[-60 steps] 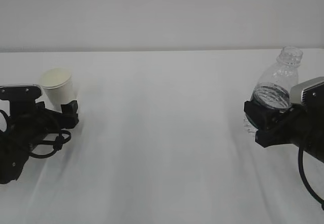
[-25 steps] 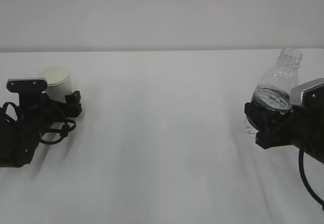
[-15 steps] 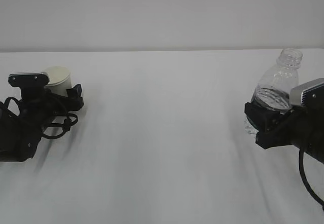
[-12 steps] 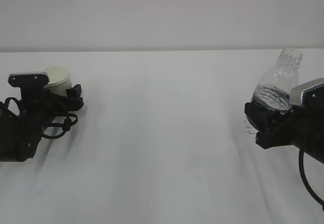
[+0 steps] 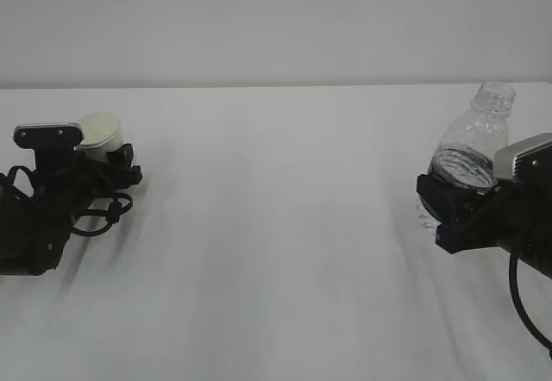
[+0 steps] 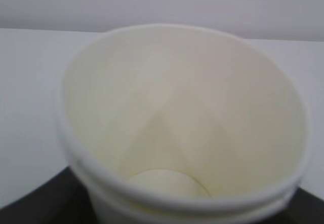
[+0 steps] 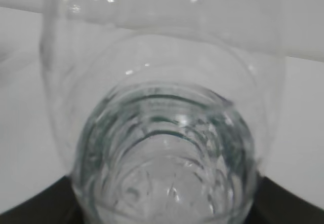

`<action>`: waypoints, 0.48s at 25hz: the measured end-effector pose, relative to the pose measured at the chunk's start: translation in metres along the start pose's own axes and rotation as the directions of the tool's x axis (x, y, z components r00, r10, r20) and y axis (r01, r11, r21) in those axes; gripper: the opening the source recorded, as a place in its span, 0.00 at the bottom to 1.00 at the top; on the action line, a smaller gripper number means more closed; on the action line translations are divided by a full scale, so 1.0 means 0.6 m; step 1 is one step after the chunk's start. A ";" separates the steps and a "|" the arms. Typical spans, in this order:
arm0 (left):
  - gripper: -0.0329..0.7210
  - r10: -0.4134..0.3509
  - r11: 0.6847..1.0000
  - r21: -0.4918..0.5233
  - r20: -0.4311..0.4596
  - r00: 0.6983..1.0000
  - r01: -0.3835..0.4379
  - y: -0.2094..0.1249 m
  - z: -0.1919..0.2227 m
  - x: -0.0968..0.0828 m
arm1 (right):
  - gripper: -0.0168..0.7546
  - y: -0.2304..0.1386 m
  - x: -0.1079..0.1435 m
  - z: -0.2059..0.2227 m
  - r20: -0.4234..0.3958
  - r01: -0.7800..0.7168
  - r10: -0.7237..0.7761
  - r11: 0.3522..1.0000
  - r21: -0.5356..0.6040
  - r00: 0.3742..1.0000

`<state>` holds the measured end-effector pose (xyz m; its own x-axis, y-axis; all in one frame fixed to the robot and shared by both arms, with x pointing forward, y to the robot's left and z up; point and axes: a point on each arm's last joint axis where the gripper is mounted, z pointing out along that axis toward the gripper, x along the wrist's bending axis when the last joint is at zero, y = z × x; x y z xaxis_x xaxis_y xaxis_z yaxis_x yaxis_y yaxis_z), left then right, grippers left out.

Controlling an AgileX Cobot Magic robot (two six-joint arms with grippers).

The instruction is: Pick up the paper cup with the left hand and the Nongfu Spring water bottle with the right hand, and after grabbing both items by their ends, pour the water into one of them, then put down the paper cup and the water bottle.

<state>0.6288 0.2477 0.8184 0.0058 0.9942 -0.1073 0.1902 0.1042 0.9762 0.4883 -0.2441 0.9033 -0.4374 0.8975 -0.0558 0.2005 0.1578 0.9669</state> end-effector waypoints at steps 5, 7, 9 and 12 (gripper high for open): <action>0.70 0.024 1.000 0.003 0.053 0.998 -0.025 -0.001 0.000 -0.008 | 0.56 0.000 0.000 0.000 0.000 0.002 -0.002 1.000 0.000 1.000; 0.70 0.044 0.999 0.009 0.096 0.994 -0.045 -0.002 -0.003 -0.014 | 0.56 0.000 0.000 0.000 0.000 0.002 -0.002 1.000 0.000 1.000; 0.69 0.059 0.998 0.015 0.129 0.990 -0.061 0.001 -0.011 -0.018 | 0.56 0.000 0.000 0.000 0.000 0.002 -0.002 1.000 0.000 1.000; 0.68 0.067 0.997 0.014 0.148 0.987 -0.069 0.013 -0.025 -0.021 | 0.56 -0.001 0.001 -0.001 -0.001 0.000 0.000 1.000 0.004 1.000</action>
<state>0.6152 0.2366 0.8300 0.1633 0.9842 -0.0686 0.2029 0.0346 0.9786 0.4872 -0.2442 0.9026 -0.4380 0.8973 -0.0559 0.2039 0.1597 0.9659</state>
